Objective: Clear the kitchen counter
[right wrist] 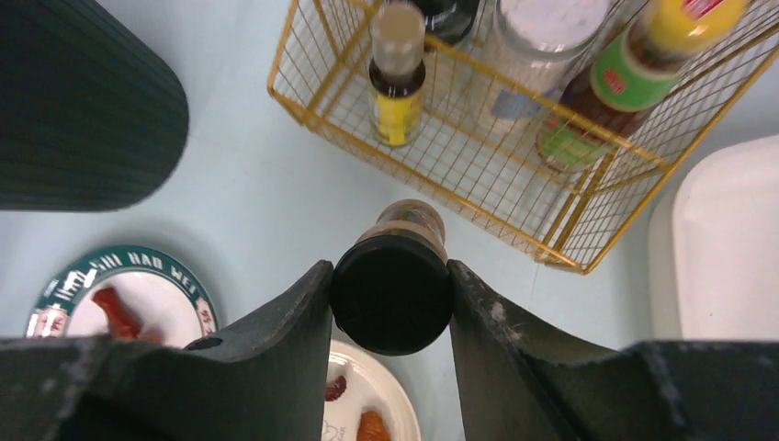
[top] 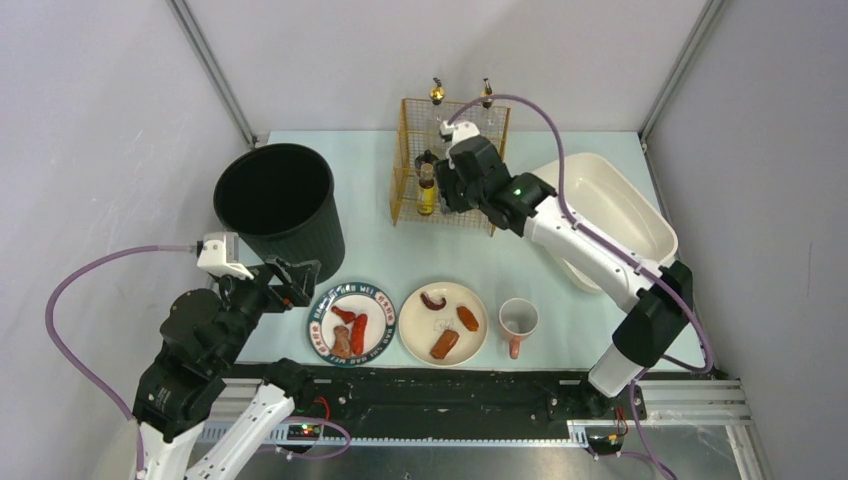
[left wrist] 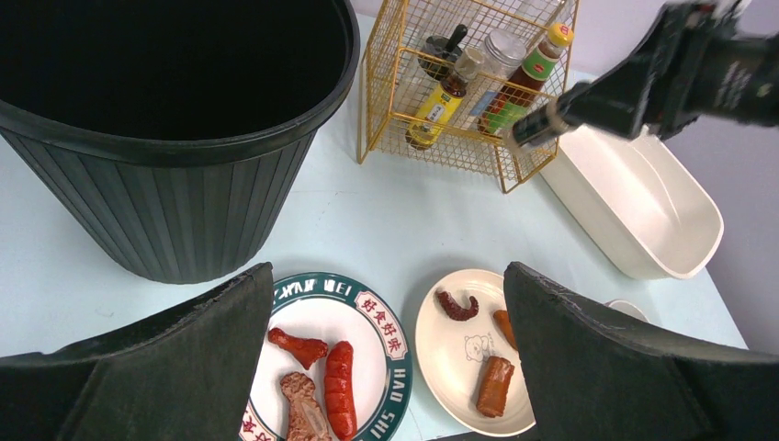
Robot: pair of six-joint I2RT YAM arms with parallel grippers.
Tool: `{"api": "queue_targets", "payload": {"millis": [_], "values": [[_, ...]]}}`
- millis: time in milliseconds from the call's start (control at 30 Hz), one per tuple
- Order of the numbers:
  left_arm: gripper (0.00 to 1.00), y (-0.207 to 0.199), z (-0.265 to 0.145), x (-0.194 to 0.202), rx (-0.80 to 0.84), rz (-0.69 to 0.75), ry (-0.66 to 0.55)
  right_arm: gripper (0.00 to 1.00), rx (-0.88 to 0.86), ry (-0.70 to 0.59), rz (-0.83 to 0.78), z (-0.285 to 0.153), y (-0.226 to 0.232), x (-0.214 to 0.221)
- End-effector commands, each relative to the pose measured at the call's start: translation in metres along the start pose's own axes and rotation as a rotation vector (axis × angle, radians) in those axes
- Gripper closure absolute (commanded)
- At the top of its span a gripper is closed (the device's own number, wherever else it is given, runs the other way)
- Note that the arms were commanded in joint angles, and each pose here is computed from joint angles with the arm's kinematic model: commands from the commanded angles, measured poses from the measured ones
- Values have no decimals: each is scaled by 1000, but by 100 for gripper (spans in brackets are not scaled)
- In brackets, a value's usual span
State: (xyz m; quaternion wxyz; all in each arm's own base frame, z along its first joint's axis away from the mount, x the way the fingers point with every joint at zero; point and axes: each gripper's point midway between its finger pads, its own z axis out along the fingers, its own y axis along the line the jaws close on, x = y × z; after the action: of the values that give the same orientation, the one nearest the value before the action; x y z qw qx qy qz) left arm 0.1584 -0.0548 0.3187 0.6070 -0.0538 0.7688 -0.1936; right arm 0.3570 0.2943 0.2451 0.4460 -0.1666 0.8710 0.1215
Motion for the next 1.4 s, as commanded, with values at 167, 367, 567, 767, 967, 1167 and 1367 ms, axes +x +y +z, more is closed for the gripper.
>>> {"api": "queue_targets", "payload": {"millis": [167,367,567,767,967,1167,1367], "values": [[2,0,5,0,-1,11,2,97,26,-138,39,-29,-27,-72],[2,0,6,0,-6,9,4,98,49,-109,83,2,-43,-75],[2,-1,6,-3,-9,15,2,98,57,-73,114,30,-51,-71],[2,-1,7,-3,-11,19,5,99,57,-34,129,53,-52,-58],[2,-1,8,-3,-12,18,8,98,60,1,139,72,-52,-42],[2,-1,9,0,-10,19,18,97,73,22,149,88,-54,-28],[2,-1,9,1,-10,18,19,96,81,42,162,104,-55,-13]]}}
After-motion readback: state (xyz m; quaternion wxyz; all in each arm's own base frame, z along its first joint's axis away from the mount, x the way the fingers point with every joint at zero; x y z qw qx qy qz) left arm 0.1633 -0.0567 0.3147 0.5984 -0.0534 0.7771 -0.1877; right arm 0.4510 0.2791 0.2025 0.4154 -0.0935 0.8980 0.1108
